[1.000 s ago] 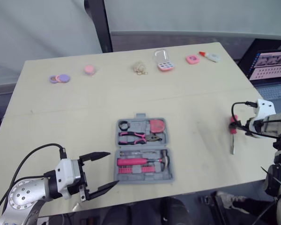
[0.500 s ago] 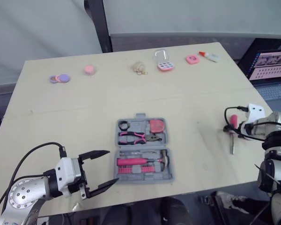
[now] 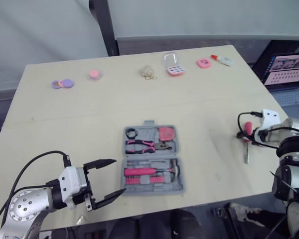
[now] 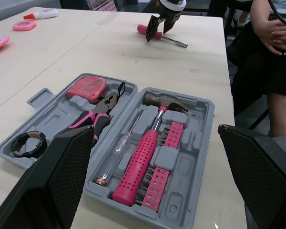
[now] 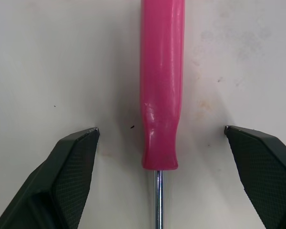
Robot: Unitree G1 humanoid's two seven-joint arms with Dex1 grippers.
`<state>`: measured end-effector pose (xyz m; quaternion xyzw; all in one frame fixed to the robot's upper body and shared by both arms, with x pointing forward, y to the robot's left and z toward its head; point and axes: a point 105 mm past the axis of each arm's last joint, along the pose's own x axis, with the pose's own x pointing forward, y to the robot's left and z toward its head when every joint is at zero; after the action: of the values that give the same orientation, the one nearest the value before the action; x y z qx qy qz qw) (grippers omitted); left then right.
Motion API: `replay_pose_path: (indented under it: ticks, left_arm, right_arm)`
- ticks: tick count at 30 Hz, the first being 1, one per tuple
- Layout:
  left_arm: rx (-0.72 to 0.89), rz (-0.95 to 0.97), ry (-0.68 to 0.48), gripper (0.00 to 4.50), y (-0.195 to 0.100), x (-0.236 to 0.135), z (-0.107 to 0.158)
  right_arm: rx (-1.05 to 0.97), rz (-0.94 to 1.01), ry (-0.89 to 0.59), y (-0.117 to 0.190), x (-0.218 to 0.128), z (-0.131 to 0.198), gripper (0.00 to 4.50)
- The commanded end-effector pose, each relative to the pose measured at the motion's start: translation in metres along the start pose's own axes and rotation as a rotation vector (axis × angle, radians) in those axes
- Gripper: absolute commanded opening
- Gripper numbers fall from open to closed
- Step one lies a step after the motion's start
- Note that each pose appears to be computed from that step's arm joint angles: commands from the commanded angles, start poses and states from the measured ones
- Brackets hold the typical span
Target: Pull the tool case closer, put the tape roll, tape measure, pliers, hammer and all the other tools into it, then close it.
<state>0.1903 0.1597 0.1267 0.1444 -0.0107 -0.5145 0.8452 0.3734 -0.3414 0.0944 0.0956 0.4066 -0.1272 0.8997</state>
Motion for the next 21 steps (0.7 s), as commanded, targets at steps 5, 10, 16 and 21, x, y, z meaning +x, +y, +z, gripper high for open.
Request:
replay_pose_path:
  ticks: [5,10,16,21]
  left_arm:
    - [0.04,-0.01,-0.013,4.5,-0.003,0.003,0.009]
    - [0.032,-0.009,-0.011,4.5,-0.004,0.003,0.008]
    - [0.011,0.007,-0.019,4.5,-0.004,0.0,0.008]
    - [-0.084,-0.003,-0.023,4.5,0.002,-0.017,0.012]
  right_arm:
    - [0.009,-0.012,0.027,-0.003,-0.002,-0.002,0.57]
    - [0.009,-0.006,0.042,-0.002,-0.002,-0.004,0.36]
    - [-0.019,0.012,0.045,0.001,-0.006,-0.003,0.36]
    - [-0.167,0.083,0.037,0.016,-0.036,0.006,0.36]
